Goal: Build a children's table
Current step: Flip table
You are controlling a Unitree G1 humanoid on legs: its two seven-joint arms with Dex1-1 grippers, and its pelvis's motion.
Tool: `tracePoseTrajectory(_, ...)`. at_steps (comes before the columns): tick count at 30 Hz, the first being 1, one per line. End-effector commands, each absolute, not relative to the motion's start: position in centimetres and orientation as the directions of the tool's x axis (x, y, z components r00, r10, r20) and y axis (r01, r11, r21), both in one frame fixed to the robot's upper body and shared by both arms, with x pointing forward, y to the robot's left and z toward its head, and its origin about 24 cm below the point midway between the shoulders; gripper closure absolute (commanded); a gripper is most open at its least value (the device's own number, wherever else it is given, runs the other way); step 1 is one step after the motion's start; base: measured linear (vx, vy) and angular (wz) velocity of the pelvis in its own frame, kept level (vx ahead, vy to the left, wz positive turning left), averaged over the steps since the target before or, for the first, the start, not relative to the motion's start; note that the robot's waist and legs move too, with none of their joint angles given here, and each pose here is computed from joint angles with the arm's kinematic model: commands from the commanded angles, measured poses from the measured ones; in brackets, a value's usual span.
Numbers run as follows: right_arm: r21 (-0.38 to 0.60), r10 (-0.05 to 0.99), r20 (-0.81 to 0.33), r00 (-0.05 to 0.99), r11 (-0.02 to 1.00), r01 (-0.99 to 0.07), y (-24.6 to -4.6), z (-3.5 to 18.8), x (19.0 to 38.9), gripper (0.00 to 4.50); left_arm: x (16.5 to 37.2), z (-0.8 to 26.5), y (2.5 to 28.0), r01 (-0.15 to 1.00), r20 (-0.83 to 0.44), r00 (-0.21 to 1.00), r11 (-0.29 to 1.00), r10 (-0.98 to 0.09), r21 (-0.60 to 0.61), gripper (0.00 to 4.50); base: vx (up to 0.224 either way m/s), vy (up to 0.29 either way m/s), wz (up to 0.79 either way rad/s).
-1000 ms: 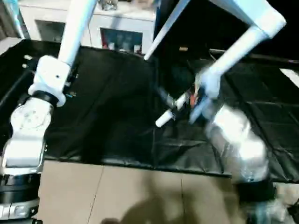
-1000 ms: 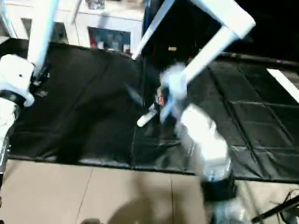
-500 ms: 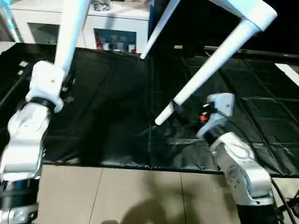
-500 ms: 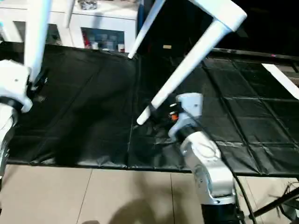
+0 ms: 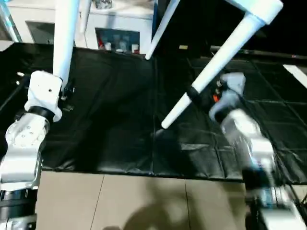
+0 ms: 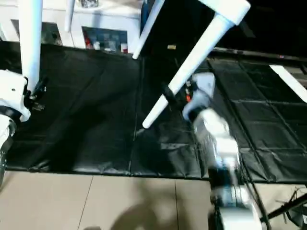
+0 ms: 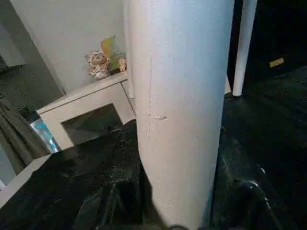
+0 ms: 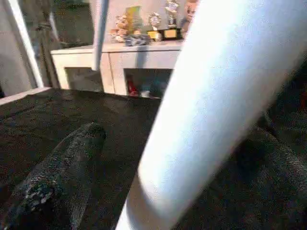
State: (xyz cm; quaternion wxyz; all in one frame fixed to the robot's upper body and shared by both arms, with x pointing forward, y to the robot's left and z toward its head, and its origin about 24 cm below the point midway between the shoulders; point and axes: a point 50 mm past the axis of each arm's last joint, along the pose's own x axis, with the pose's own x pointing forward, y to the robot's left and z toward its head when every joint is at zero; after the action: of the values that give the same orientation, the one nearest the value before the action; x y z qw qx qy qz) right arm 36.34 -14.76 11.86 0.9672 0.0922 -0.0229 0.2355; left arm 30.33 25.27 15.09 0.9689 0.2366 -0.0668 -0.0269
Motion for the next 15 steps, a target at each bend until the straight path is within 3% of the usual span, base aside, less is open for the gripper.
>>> tracePoseTrajectory(1,0.148,0.514,0.138,0.847,0.835,-0.531,-14.9,13.0,37.1,0.0,30.6,13.2,24.5,0.134,-0.001,0.988,0.86,-0.154,0.492,3.04,0.0,0.0,0.0)
tracePoseTrajectory(3,0.125,0.606,0.162,0.779,0.77,-0.625,-14.4,13.7,36.9,0.0,30.6,12.7,24.7,0.149,-0.023,0.987,0.864,-0.157,0.48,3.04,0.0,0.0,0.0)
tracePoseTrajectory(6,0.1,0.662,0.17,0.73,0.725,-0.682,-14.2,13.9,36.6,0.0,30.6,11.7,25.0,0.17,-0.065,0.985,0.875,-0.157,0.454,3.04,0.0,0.0,0.0)
tracePoseTrajectory(15,0.039,0.72,0.212,0.66,0.669,-0.742,-12.9,14.4,34.8,0.0,31.1,8.0,26.0,0.195,-0.196,0.973,0.898,-0.125,0.394,3.04,0.0,0.0,0.0)
